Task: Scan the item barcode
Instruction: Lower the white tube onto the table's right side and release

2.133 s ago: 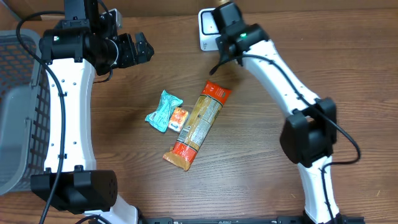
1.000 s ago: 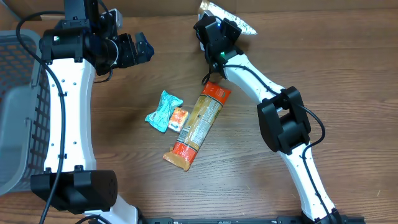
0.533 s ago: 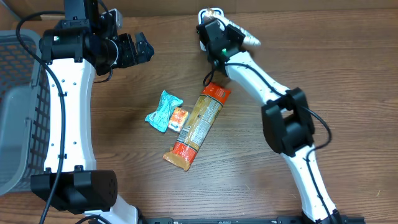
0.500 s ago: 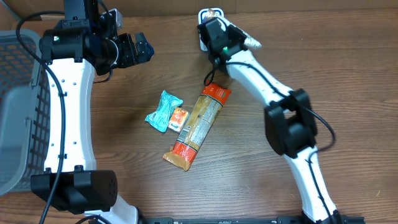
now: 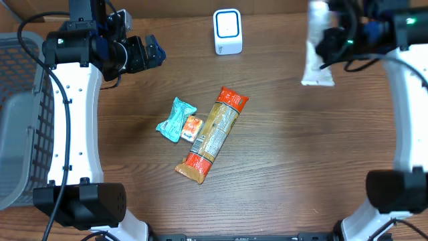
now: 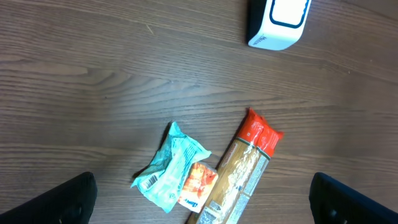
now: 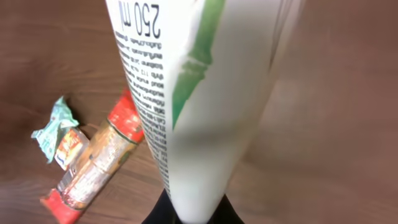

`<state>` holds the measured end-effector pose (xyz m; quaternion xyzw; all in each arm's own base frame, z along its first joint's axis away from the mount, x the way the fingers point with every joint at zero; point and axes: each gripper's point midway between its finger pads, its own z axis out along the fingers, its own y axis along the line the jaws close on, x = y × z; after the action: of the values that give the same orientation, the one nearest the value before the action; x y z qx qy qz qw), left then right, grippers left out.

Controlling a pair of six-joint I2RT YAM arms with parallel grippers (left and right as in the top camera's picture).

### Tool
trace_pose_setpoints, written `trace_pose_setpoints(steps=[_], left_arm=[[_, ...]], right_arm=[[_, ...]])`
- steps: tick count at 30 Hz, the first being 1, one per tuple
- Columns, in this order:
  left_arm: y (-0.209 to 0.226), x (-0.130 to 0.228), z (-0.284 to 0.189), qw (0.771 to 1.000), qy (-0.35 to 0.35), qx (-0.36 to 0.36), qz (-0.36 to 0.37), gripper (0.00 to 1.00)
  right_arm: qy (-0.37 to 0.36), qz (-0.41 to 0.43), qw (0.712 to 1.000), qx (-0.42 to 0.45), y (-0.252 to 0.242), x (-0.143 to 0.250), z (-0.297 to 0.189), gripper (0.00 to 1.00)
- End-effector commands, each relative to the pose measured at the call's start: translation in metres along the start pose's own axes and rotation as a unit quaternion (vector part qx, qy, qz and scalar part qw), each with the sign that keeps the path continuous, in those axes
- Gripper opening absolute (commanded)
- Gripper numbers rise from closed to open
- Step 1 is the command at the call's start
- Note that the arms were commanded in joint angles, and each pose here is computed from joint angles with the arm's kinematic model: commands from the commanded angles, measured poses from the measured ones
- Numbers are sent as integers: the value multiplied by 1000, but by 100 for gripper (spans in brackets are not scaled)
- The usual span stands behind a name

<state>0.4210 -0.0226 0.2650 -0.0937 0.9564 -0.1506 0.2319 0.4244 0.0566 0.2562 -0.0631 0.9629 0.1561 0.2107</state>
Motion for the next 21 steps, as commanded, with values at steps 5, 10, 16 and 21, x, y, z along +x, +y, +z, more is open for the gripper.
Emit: trace_pose_setpoints(steps=[5,10,16,21], left_arm=[[-3,-4,-4,1000,-8,7,-2,100],[-3,-4,-4,1000,-8,7,-2,100],[-3,-4,-4,1000,-8,7,-2,100],[-3,-4,-4,1000,-8,7,-2,100]], right_arm=[[62,167,977,-116,-64,58,77,4],[55,293,951,-83,-121,92,103,4],[52,374,925,-51,-159,129,119,7],[78,388,918,-43,-157,139,114,44]])
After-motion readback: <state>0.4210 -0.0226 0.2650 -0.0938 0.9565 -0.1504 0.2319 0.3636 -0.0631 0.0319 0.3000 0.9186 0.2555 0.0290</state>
